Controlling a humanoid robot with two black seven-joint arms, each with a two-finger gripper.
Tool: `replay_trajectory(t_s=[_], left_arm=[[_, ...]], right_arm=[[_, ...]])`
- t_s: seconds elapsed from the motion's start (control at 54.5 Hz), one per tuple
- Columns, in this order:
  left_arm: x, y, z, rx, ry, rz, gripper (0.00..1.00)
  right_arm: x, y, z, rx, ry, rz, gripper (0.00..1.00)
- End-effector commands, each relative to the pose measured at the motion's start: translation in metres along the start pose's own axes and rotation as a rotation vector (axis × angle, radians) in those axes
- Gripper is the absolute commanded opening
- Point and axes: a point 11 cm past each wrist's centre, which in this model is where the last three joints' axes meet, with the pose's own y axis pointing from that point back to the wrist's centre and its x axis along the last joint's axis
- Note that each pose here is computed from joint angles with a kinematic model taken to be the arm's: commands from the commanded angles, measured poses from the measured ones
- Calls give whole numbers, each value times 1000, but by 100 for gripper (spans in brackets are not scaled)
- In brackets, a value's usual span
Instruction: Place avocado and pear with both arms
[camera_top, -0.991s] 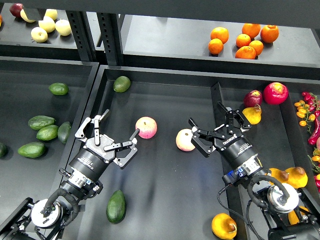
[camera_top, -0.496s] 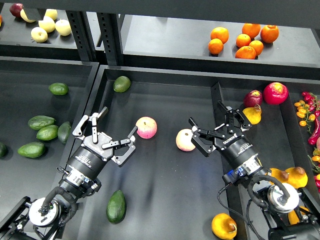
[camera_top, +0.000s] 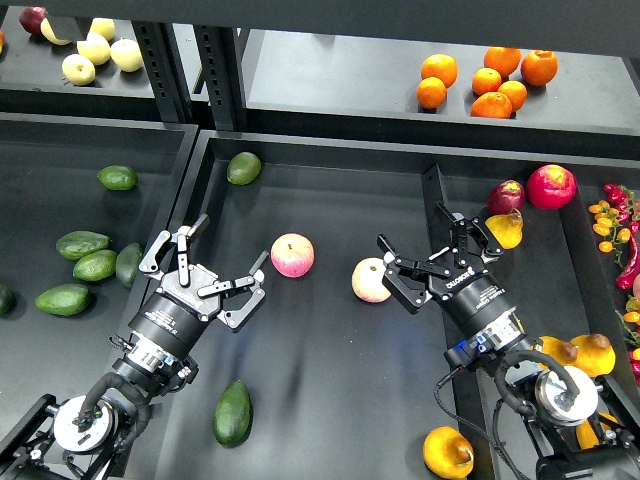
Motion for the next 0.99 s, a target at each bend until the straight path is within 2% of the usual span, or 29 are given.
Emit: replay_trajectory(t_s=[0.0,0.697,0.973], left_arm=[[0,0,0,0,-1,-1,100],[1,-2,1,1,-4,2,100],[-5,-10,-2,53,-24,-16,100]], right_arm=[[0,0,0,0,0,-1,100],[1,0,0,0,-3,6,100],[4,4,2,2,-11,16,100]])
